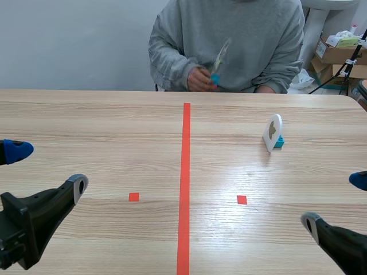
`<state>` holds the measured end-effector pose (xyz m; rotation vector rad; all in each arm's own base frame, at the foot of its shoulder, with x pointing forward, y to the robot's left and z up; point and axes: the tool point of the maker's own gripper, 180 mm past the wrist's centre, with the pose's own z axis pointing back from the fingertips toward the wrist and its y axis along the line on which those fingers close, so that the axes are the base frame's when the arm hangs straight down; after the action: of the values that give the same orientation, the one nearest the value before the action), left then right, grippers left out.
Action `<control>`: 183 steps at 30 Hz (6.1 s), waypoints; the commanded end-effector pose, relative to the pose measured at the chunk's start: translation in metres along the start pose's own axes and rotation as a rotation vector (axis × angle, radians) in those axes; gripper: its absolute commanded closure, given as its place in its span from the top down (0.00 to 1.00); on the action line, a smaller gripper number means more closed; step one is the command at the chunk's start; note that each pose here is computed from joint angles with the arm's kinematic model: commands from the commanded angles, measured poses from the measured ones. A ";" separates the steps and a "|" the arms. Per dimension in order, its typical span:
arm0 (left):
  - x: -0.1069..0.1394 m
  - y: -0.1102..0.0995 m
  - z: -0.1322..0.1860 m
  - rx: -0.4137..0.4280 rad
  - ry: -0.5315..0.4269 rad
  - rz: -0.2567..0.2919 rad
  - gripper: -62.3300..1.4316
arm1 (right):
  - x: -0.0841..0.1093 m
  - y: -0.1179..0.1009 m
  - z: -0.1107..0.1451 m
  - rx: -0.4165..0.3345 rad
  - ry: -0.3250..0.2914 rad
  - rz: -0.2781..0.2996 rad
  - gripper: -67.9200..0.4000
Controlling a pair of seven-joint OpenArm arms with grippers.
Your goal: Do the leaf sorting experiment
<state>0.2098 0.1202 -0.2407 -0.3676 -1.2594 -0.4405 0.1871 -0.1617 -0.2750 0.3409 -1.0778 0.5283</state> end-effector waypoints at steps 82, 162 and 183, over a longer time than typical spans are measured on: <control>0.000 -0.004 -0.001 -0.011 0.019 0.000 1.00 | 0.018 -0.009 -0.001 -0.010 -0.069 -0.009 0.98; -0.022 -0.036 -0.231 -0.394 0.148 -0.255 1.00 | 0.017 -0.009 -0.001 -0.010 -0.065 -0.009 0.98; -0.015 -0.053 -0.240 -0.400 0.109 -0.228 0.41 | 0.017 -0.009 -0.001 -0.010 -0.065 -0.009 0.98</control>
<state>0.3699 -0.0390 -0.3357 -0.5169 -1.0517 -0.9096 0.1968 -0.1640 -0.2663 0.3488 -1.1160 0.5017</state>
